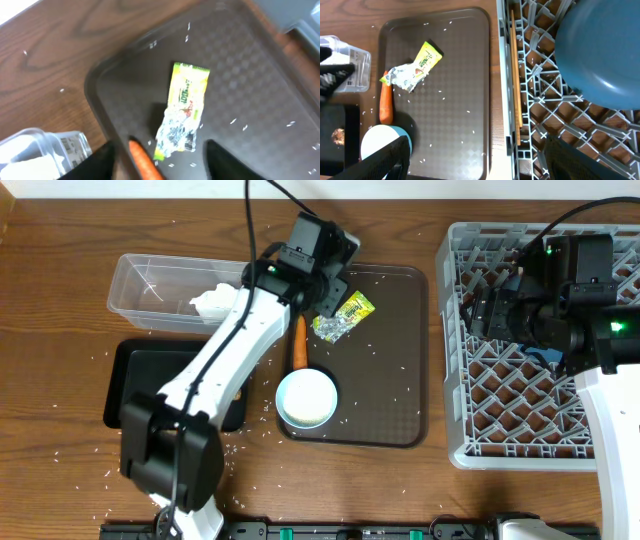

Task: Sort waste into correct bins and load items into the dishwasher rack
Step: 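Carry the wrapper into the clear plastic container and release it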

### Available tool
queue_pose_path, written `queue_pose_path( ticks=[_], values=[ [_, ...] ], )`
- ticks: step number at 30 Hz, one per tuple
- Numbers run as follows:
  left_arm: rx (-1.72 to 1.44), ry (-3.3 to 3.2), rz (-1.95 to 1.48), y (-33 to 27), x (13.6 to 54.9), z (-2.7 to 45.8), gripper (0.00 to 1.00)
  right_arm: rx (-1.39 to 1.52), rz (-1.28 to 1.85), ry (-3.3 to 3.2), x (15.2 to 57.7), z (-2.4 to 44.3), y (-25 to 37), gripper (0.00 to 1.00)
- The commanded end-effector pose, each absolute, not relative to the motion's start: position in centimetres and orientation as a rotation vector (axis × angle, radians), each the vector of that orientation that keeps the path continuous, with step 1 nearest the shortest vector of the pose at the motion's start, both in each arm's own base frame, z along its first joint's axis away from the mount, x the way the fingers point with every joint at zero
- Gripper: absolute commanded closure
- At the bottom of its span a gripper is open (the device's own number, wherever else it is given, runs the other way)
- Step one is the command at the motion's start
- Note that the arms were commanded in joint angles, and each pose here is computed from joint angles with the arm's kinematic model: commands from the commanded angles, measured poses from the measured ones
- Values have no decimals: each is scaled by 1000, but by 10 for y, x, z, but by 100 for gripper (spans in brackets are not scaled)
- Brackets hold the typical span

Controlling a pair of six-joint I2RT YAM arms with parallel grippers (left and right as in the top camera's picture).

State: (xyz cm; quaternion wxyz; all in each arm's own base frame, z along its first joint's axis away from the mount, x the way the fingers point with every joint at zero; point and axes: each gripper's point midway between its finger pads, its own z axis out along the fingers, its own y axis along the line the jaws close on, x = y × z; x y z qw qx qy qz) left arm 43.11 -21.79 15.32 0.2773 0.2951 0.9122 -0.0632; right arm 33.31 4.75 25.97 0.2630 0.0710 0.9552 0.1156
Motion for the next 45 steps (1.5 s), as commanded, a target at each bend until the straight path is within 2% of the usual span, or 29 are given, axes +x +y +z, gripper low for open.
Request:
queue_pose_path(
  ticks=[1, 7, 10, 11, 13, 15, 18, 24, 28, 31, 36, 41, 45],
  values=[
    [863, 2548, -118, -209, 425, 108, 30, 219, 324, 2584, 332, 261, 45, 21],
    [1012, 2608, -81, -209, 425, 52, 29, 220, 322, 2590, 331, 260, 45, 21],
    [1023, 2641, -78, -209, 425, 29, 30, 222, 322, 2595, 330, 259, 45, 21],
    [1026, 2648, -77, -209, 425, 23, 33, 222, 322, 2598, 329, 259, 45, 21],
    [1029, 2654, -76, -209, 426, 18, 55, 223, 321, 2603, 328, 258, 45, 21],
    [1027, 2653, -76, -209, 426, 19, 93, 223, 321, 2606, 328, 258, 45, 21],
    [1020, 2644, -79, -208, 424, 40, 94, 224, 320, 2608, 327, 258, 45, 20],
    [959, 2539, -81, -203, 417, 121, 94, 225, 320, 2613, 326, 257, 45, 20],
    [878, 2465, 97, -166, 420, 172, 94, 225, 320, 2613, 326, 257, 45, 20],
    [902, 2434, 259, -126, 425, 190, 94, 225, 320, 2612, 326, 257, 45, 20],
    [729, 2552, 259, -70, 429, 179, 94, 225, 320, 2610, 327, 257, 45, 20],
    [947, 2563, 205, -31, 429, 155, 94, 225, 320, 2611, 326, 257, 45, 20],
    [876, 2584, 239, 3, 436, 151, 94, 225, 320, 2611, 326, 257, 45, 20]
  ],
)
